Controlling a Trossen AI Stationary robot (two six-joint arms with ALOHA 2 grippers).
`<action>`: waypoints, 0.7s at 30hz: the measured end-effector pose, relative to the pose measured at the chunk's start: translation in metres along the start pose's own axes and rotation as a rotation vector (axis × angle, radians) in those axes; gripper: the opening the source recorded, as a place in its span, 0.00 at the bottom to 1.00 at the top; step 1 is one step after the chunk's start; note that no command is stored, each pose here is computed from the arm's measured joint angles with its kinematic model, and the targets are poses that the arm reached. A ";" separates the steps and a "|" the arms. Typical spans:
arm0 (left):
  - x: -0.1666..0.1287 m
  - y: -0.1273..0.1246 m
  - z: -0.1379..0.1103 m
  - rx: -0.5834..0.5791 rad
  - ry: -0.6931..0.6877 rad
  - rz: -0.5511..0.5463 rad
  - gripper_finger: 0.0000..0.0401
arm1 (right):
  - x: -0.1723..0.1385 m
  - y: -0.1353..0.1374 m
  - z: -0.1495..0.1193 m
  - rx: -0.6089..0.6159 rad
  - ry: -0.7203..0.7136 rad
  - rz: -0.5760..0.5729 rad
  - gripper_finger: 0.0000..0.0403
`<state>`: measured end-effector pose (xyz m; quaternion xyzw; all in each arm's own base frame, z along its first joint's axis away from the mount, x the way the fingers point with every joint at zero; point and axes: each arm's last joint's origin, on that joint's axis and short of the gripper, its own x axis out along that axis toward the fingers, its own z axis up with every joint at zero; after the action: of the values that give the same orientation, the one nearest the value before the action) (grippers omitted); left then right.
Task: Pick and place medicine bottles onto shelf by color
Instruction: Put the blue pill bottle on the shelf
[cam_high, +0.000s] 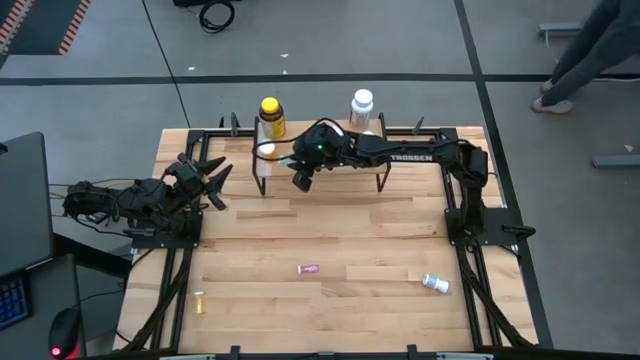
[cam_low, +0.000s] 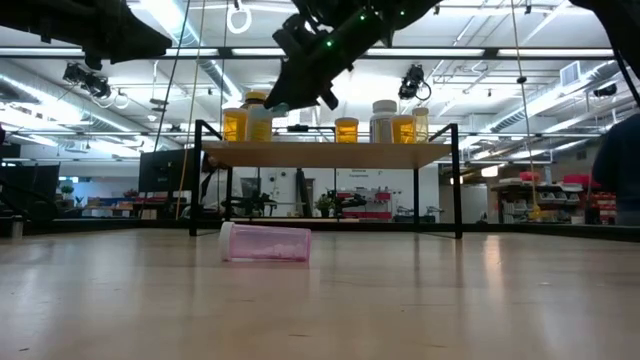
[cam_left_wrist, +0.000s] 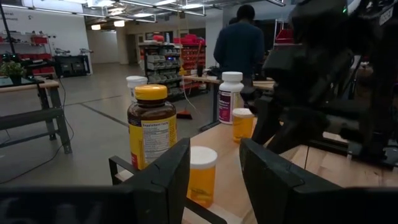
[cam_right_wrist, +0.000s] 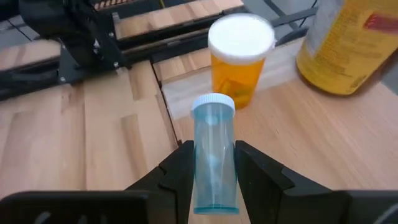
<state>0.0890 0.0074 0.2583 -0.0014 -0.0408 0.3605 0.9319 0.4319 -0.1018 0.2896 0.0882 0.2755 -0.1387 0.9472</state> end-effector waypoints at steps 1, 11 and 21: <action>0.000 0.000 0.000 0.000 0.001 0.000 0.37 | -0.002 0.002 0.002 0.004 -0.011 0.004 0.30; 0.000 -0.001 -0.002 0.000 0.016 -0.020 0.36 | -0.034 0.031 0.026 -0.028 -0.188 0.100 0.30; -0.001 -0.014 0.005 -0.061 -0.050 -0.420 0.35 | -0.053 0.065 0.040 -0.083 -0.351 0.268 0.30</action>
<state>0.0974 -0.0036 0.2632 -0.0121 -0.0742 0.1568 0.9848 0.4291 -0.0391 0.3577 0.0598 0.0977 -0.0132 0.9933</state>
